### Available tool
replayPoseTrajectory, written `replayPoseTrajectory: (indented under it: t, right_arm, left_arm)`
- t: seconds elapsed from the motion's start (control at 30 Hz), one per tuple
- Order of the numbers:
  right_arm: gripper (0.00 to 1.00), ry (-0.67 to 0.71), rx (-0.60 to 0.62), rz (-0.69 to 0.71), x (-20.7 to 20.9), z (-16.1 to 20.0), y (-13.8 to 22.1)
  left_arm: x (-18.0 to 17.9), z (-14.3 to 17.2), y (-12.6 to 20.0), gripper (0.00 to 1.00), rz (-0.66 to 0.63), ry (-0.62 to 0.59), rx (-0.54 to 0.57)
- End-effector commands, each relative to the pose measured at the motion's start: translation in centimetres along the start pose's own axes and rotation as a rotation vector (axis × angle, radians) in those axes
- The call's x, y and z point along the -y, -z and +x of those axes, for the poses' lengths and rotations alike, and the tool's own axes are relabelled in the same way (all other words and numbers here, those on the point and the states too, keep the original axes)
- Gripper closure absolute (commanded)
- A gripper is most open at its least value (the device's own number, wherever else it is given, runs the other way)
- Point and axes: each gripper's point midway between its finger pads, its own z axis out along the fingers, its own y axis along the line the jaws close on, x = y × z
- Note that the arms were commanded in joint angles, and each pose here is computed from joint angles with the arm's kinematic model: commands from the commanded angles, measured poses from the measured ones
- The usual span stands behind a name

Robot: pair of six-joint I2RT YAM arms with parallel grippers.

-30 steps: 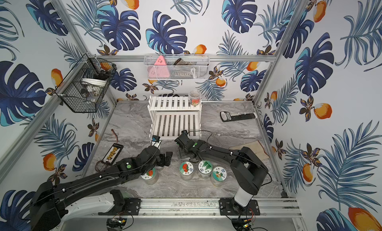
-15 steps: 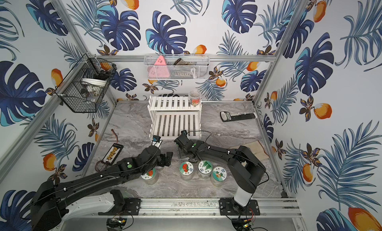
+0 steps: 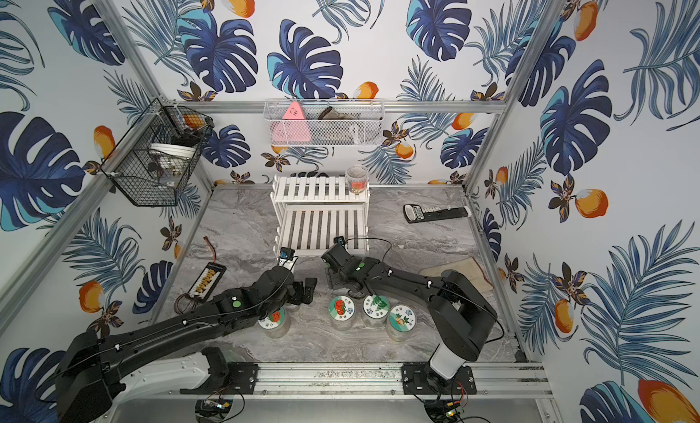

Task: Place the seed container on the shelf
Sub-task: Pick up the seed jar at the center of the board.

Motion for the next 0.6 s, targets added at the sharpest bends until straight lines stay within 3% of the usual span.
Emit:
replayPoseTrajectory:
  t: [0.0, 0.27, 0.4, 0.57]
  right_arm:
    - [0.25, 0.013, -0.019, -0.001, 0.2, 0.1, 0.9]
    - [0.25, 0.020, -0.048, -0.076, -0.3, -1.4, 6.2]
    - [0.25, 0.029, -0.053, -0.108, -0.4, -2.2, 9.0]
    - [0.25, 0.041, -0.040, -0.127, -0.4, -4.1, 12.4]
  left_arm:
    - [0.0, -0.4, 0.2, 0.01, -0.001, -0.014, 0.008]
    - [-0.7, -2.0, 1.8, 0.01, -0.012, -0.019, 0.084]
    - [-0.5, -3.7, 3.4, 0.01, 0.028, -0.016, 0.164]
    - [1.0, -5.3, 4.4, 0.01, 0.090, -0.061, 0.189]
